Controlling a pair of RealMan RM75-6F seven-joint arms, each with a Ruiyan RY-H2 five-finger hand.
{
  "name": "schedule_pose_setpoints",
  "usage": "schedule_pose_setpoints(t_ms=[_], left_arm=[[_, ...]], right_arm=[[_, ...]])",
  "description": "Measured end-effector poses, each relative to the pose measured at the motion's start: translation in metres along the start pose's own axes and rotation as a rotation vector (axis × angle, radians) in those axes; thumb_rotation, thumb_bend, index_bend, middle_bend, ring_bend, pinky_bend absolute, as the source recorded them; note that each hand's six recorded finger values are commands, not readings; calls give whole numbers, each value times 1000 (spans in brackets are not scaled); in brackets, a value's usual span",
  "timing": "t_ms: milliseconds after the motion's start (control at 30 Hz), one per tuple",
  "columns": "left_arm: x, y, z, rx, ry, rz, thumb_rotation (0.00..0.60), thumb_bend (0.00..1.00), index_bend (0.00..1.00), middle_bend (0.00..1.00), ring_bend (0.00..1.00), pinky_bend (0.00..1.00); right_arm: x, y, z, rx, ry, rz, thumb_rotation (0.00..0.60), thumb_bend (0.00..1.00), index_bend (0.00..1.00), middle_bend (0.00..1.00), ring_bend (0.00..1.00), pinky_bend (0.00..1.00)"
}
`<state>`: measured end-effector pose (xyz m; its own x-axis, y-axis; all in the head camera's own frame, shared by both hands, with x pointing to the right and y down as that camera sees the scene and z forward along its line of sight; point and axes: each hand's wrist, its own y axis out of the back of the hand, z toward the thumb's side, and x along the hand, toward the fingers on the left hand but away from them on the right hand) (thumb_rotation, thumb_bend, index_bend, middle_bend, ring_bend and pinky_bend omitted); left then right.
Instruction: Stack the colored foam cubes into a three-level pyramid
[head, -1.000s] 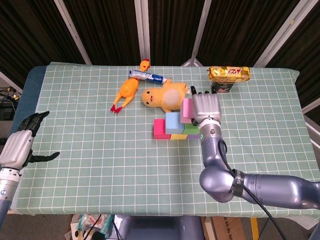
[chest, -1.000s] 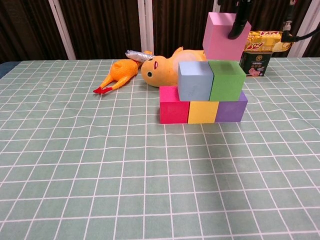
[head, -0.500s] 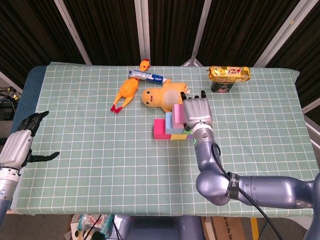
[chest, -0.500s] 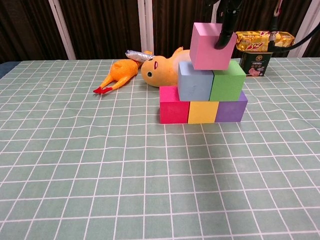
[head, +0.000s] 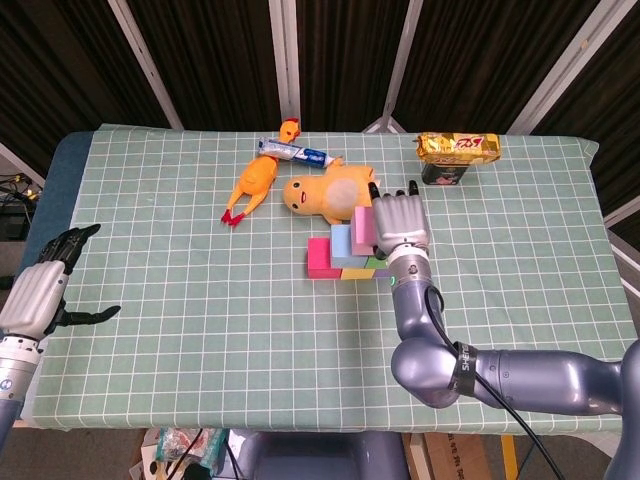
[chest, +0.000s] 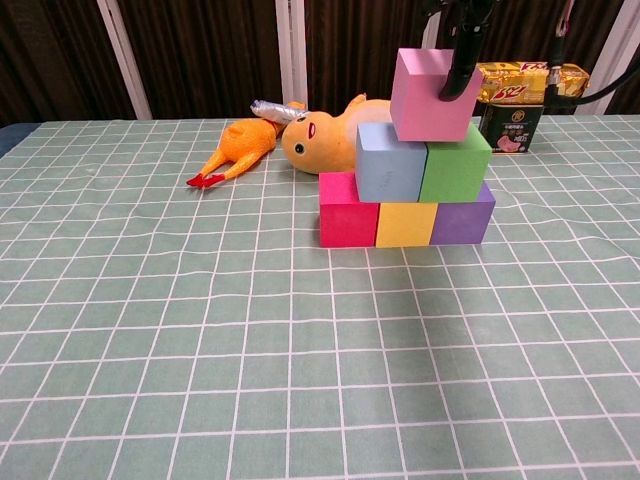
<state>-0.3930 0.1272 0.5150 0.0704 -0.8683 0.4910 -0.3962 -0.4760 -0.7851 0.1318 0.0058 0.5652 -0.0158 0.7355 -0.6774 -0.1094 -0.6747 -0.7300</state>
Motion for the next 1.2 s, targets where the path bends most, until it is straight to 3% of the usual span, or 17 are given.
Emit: schedule_pose_setpoints(t_ms=[1200], left_arm=[[1, -4, -3, 11, 11, -15, 600, 82, 0, 67, 15, 30]], right_arm=[[-7, -8, -2, 15, -15, 25, 600, 340, 0, 410, 225, 13]])
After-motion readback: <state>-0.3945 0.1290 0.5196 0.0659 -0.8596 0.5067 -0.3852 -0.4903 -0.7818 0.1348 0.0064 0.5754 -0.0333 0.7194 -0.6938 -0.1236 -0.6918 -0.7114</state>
